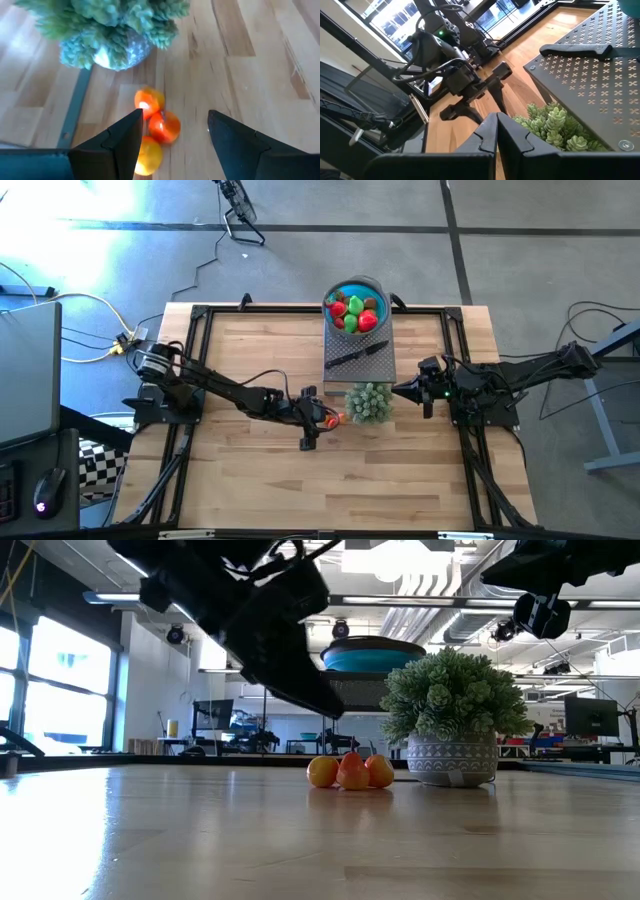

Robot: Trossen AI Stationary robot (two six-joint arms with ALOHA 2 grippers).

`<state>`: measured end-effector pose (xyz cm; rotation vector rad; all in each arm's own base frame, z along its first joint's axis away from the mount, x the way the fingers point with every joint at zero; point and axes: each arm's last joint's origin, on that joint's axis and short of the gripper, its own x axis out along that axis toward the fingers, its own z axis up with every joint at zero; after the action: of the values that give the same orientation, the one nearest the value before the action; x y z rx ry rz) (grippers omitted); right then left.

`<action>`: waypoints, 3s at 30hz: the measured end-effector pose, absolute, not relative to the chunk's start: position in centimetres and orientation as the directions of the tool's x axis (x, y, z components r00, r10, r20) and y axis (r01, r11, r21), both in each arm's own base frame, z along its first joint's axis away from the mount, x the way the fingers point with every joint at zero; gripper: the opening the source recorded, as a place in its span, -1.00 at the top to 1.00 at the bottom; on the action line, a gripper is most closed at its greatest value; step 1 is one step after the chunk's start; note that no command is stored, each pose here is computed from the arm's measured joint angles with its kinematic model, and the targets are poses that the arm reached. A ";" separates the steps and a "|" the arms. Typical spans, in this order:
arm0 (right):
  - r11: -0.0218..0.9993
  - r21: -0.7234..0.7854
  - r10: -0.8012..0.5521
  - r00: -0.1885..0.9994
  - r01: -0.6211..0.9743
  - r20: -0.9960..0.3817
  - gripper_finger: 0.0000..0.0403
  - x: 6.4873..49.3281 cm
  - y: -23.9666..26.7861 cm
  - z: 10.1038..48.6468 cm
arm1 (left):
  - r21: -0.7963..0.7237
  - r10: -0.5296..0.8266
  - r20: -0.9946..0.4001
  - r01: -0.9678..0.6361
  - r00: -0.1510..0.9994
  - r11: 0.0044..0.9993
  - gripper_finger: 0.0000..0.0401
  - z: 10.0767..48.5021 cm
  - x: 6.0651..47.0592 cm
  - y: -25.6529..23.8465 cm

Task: Pick & Place Fruit
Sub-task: Put the orange pear into the blue strainer bowl

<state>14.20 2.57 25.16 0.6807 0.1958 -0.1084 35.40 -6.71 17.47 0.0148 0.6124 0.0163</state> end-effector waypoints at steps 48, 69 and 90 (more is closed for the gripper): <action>0.783 0.594 -0.035 0.968 0.182 -0.250 0.99 14.1 2.6 24.8 | -0.057 0.014 -0.555 -0.054 0.832 0.997 -0.07 13.9 37.2 -6.8; 0.783 0.594 -0.035 0.967 0.183 -0.251 0.99 14.1 2.6 24.8 | -0.037 0.025 -0.614 -0.060 0.789 0.997 -0.07 13.5 36.7 -6.8; 0.785 0.590 -0.036 0.965 0.188 -0.260 0.99 14.1 2.6 24.7 | -0.049 0.014 -0.596 -0.054 0.803 0.997 -0.07 13.3 37.0 -6.8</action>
<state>14.09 2.56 24.72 0.6584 0.2410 -0.1221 36.95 -6.83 13.31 -0.0648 0.6377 0.0363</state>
